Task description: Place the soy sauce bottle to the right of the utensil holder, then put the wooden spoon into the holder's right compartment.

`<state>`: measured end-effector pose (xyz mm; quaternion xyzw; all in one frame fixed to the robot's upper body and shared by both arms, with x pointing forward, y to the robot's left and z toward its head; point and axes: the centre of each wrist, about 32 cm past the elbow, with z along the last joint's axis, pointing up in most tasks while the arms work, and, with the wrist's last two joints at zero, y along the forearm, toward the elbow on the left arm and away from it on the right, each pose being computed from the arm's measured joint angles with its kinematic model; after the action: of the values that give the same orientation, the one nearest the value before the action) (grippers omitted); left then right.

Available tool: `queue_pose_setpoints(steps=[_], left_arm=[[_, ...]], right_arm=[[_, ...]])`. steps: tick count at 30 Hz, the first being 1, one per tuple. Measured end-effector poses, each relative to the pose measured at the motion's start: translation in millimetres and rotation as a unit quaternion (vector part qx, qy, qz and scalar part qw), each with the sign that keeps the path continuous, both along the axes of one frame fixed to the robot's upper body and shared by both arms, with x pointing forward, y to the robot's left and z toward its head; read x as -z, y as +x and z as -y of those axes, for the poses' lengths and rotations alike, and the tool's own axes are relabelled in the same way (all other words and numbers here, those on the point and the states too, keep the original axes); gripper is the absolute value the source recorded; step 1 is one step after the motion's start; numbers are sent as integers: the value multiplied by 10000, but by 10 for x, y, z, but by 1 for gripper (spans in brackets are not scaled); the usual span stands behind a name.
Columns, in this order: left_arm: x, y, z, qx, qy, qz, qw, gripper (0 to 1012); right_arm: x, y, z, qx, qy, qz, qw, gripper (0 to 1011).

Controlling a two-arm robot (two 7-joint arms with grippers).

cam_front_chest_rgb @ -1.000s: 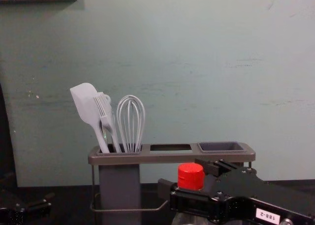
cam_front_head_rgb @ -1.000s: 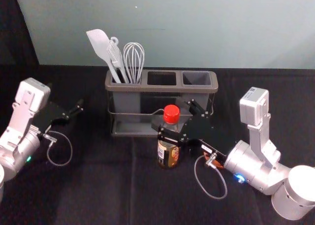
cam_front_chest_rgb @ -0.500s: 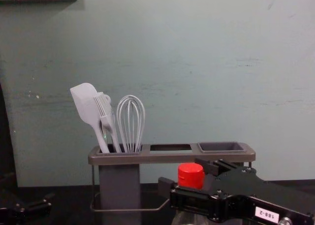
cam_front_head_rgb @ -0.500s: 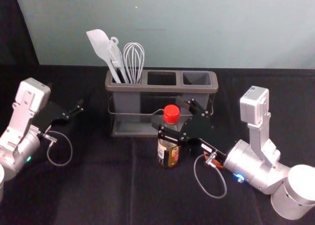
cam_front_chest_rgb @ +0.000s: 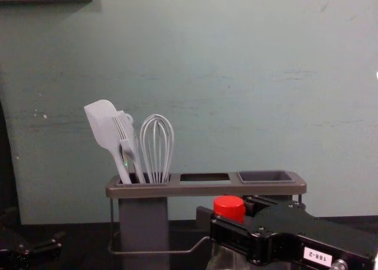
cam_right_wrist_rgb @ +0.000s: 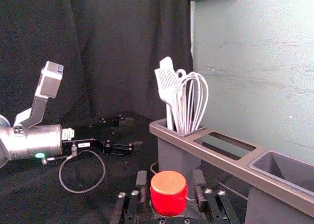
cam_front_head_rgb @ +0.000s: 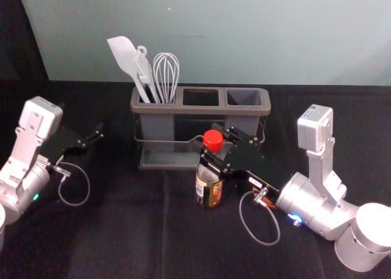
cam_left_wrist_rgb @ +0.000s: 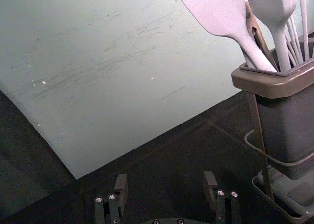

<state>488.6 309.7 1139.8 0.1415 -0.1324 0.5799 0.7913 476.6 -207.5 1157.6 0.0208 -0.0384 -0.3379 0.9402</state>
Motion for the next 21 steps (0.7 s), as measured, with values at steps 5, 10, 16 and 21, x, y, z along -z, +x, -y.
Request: queue_pose_setpoints(steps=[5,10,16,21], left_arm=[[0,0,0,0,0,0,10000,1005],[0,0,0,0,0,0,10000,1005],[0,0,0,0,0,0,10000,1005],[0,0,0,0,0,0,10000,1005]], right_arm=[[-9,7,1,-13,2,1,10000,469],[-38,10,9,-9,30,18,10000,393],[-124,-32,58,16,114,121,9999,393],[-202,-99,164,74,176,229,9996,393]])
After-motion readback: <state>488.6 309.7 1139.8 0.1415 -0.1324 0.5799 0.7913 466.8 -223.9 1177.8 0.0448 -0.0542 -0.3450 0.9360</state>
